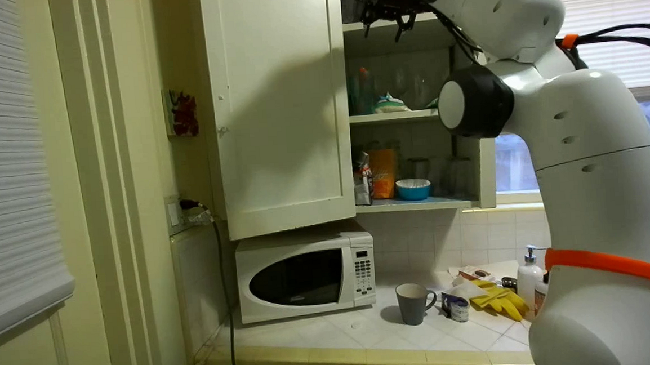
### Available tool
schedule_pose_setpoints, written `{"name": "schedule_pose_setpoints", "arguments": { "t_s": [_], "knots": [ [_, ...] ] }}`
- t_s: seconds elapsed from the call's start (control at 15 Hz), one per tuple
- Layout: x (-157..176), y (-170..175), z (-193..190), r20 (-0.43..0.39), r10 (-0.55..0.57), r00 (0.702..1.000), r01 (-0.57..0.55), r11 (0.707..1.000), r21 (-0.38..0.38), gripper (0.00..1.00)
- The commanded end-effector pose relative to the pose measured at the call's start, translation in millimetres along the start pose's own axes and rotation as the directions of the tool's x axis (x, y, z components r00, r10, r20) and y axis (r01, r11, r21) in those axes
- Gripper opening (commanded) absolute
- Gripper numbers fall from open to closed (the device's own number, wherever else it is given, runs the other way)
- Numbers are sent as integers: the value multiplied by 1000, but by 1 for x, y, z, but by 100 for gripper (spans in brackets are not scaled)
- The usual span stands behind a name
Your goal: Put the blue cup on the bottom shelf onto the second shelf
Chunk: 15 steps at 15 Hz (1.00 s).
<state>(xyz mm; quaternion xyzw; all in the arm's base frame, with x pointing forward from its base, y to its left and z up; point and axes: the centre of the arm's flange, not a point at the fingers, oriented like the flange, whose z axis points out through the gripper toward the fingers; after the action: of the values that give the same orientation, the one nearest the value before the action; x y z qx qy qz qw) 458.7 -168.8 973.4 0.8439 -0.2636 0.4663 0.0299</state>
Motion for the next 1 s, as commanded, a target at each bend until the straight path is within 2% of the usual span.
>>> {"name": "schedule_pose_setpoints", "arguments": {
  "t_s": [0.0, 0.47, 0.73, 0.93],
  "knots": [
    [-37, 20, -24, 45, 38, 998, -38, 999, -11, 100],
    [-69, 47, -20, 163, 71, 984, -72, 997, 5, 100],
    [-81, 51, -8, 233, 67, 970, -77, 996, 37, 100],
    [-87, 50, 5, 255, 49, 966, -60, 998, 35, 100]
  ]
}}
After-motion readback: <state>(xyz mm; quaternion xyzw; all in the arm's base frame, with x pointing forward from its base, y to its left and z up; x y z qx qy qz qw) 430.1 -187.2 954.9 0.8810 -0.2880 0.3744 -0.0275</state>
